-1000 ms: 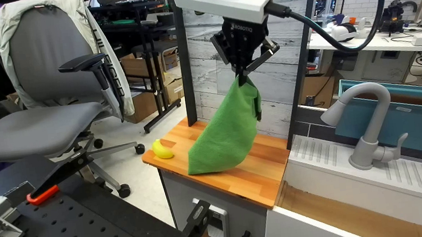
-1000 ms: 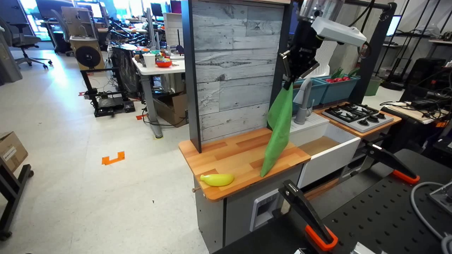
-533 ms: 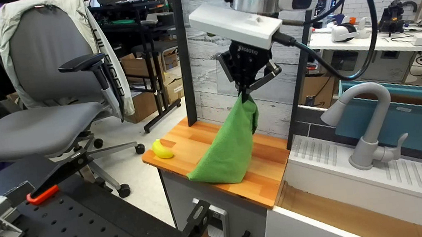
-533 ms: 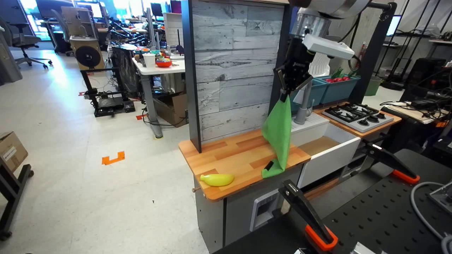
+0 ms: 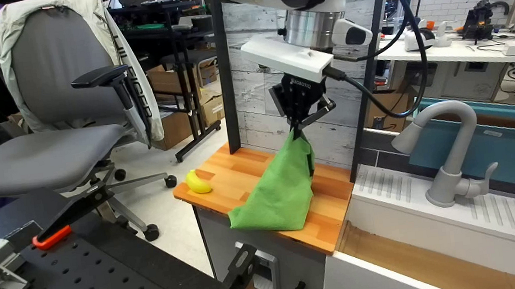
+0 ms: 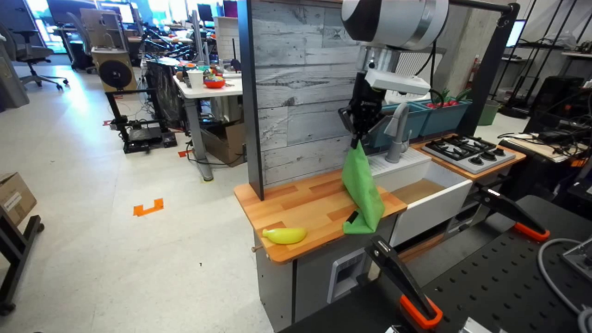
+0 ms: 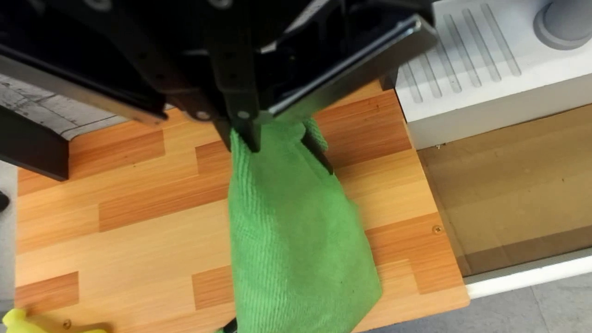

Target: Unfold the green towel, then move the towel to the left

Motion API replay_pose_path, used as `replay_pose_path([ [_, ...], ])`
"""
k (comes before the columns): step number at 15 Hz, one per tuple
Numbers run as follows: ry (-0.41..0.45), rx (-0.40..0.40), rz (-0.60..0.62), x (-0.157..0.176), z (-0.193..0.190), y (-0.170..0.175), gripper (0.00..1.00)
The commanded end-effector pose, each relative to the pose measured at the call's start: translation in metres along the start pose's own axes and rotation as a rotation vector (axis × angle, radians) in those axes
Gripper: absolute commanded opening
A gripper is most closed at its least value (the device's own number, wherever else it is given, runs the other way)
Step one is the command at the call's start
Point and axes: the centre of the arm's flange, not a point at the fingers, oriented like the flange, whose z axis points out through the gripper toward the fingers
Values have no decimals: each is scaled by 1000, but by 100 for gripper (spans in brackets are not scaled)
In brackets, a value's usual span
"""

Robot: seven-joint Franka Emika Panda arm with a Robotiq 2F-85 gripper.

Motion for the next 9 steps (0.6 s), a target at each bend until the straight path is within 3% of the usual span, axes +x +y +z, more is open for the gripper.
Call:
replay_pose_path([
  [1,-18,-36,8,30,6,-16,0],
  [9,-64,-83,-9,59,44,-58,0],
])
